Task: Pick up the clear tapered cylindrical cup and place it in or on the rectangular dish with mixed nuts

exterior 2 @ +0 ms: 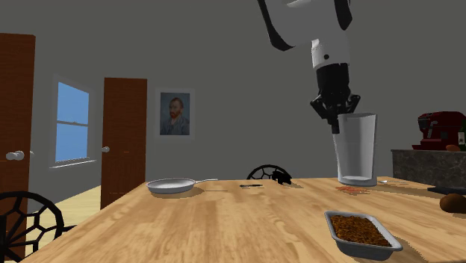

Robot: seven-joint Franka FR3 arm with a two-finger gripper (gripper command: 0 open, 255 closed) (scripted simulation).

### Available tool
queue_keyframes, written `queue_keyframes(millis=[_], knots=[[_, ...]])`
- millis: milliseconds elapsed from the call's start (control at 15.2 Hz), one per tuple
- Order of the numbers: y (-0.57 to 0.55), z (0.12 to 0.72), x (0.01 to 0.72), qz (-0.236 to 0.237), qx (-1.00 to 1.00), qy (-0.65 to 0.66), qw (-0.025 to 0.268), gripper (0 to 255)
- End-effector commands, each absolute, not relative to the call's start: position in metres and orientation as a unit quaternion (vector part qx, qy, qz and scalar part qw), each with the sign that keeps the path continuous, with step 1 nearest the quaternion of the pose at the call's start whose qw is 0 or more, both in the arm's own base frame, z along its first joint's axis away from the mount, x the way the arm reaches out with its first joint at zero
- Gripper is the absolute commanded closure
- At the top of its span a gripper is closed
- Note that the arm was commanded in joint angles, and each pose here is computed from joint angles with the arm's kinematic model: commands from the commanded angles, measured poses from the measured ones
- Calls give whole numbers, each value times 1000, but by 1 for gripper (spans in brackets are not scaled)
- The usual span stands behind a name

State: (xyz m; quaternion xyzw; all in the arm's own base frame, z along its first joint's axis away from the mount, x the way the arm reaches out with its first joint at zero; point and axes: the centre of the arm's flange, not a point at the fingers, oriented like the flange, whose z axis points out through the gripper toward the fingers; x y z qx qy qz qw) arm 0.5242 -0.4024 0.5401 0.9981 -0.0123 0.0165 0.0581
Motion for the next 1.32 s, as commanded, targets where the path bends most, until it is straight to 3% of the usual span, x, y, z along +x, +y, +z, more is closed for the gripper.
queue_keyframes(millis=[0, 1254], knots=[[-403, 531, 524, 17, 998, -12, 58, 255], [-403, 431, 524, 17, 998, -12, 58, 255]])
